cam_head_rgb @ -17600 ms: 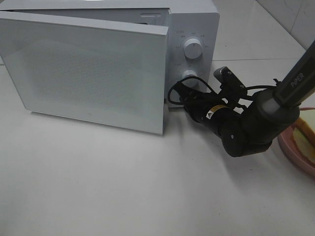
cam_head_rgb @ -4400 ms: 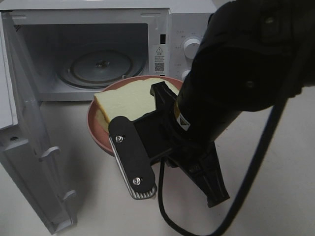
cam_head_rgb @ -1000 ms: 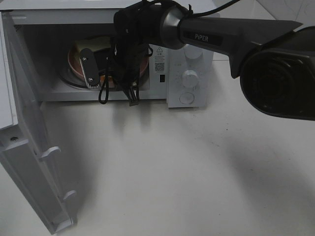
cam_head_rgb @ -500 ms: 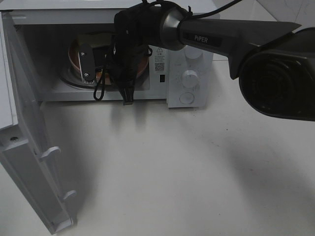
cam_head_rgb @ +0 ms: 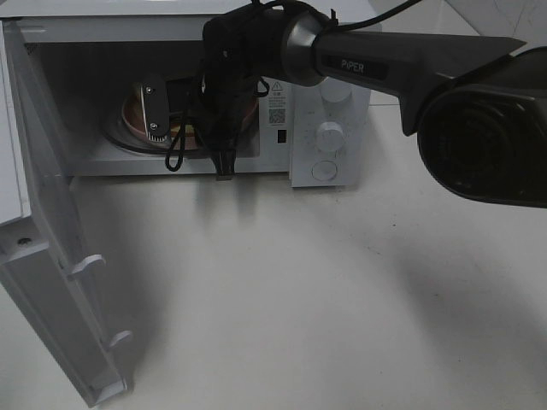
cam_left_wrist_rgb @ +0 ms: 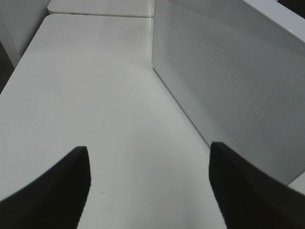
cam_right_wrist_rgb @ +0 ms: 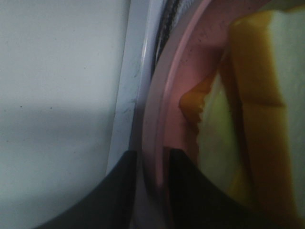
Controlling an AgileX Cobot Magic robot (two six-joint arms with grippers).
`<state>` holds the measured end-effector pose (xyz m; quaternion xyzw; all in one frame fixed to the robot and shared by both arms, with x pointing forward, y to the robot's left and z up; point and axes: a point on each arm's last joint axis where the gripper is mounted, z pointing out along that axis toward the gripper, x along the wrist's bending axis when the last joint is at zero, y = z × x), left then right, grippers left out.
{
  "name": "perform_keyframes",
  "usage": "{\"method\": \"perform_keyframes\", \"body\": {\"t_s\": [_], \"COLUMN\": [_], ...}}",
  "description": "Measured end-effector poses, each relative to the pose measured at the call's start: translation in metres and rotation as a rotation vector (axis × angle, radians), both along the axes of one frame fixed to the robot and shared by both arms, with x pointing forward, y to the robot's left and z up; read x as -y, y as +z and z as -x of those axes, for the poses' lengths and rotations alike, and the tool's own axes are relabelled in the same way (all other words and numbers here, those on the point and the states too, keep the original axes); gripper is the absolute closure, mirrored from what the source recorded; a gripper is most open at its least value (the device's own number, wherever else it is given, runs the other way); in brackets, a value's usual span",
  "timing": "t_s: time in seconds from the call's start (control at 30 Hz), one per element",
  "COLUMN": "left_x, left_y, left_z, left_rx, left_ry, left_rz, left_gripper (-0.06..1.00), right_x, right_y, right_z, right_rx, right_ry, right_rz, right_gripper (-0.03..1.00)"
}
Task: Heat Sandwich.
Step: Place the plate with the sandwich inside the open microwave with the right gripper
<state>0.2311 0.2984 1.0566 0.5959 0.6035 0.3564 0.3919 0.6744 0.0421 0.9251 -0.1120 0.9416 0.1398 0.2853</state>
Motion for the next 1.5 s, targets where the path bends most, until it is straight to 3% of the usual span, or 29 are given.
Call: {"method": "perform_keyframes", "body": {"t_s": [0.1,0.3,0.67,1.13,1.5], "left_x": [0.000,0.000,0.000,0.000,0.000], "left_y": [0.000,0.000,0.000,0.000,0.000], "left_z": [0.000,0.000,0.000,0.000,0.000], "left_rx": [0.000,0.000,0.000,0.000,0.000], "left_ry": [0.000,0.000,0.000,0.000,0.000], "left_rz": [0.000,0.000,0.000,0.000,0.000], "left_gripper": [0.27,0.27,0.27,0.27,0.27], "right_x": [0.002,0.002,0.004,-0.003,-0.003], "right_y": [0.000,0.000,0.015,0.019,0.046], "right_z": [-0.002,-0.002,0.002,0.020,0.029], "right_rx": [0.005,0.000,-0.022,-0.109,-0.124], "right_ry": [-0.002,-0.008,-0.059,-0.067,-0.093], "right_rz": [0.006,0.004,-0.023,0.023,-0.009], "right_gripper": [0.56,0.45,0.43,0.43,0.43]}}
